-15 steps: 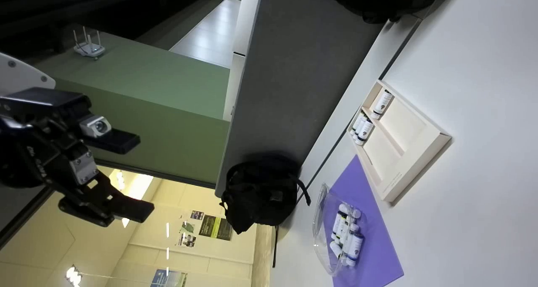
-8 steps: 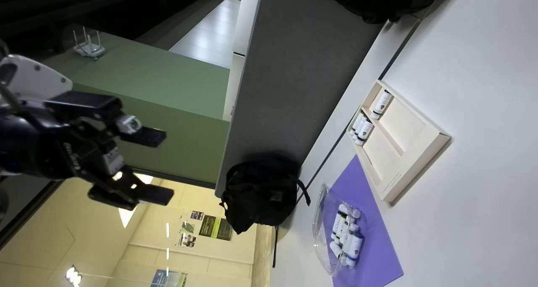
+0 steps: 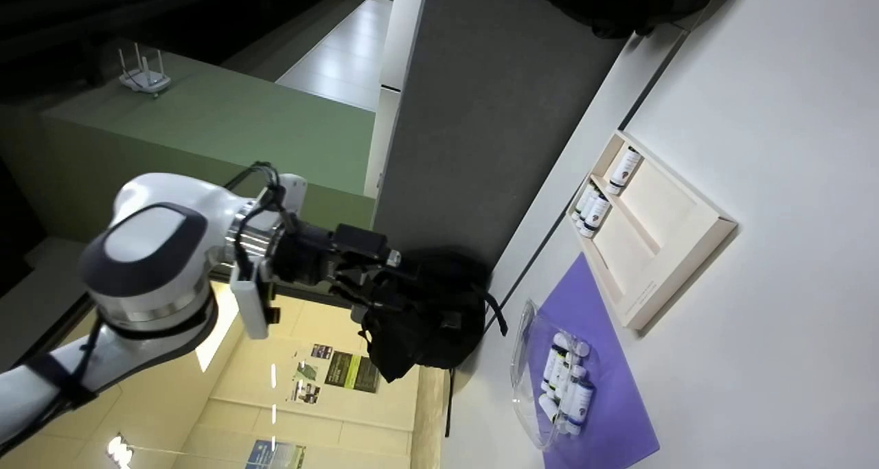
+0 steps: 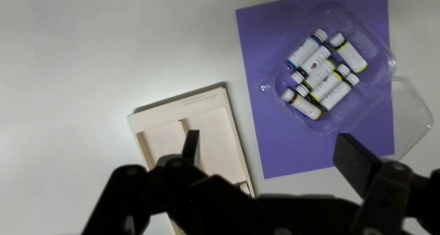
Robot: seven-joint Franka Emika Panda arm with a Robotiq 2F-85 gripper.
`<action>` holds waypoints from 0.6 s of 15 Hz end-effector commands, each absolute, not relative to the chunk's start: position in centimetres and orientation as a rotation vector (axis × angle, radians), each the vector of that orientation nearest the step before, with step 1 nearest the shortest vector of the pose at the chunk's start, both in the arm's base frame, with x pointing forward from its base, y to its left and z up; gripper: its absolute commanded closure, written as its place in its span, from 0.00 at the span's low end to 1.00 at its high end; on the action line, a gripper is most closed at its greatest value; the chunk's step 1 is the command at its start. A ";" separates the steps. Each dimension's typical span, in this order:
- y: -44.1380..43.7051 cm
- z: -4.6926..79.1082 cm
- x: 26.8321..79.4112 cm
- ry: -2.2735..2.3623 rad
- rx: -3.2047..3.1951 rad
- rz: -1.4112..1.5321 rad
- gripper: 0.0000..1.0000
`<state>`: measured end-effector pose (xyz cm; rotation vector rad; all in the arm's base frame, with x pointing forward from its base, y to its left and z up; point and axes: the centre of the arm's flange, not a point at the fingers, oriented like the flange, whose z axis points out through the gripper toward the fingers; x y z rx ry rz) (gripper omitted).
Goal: Remove the bottle from the right side of the tray and place it in the container
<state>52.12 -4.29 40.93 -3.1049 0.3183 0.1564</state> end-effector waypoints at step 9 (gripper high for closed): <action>-11.3 34.3 73.5 1.137 -2.926 0.007 0.00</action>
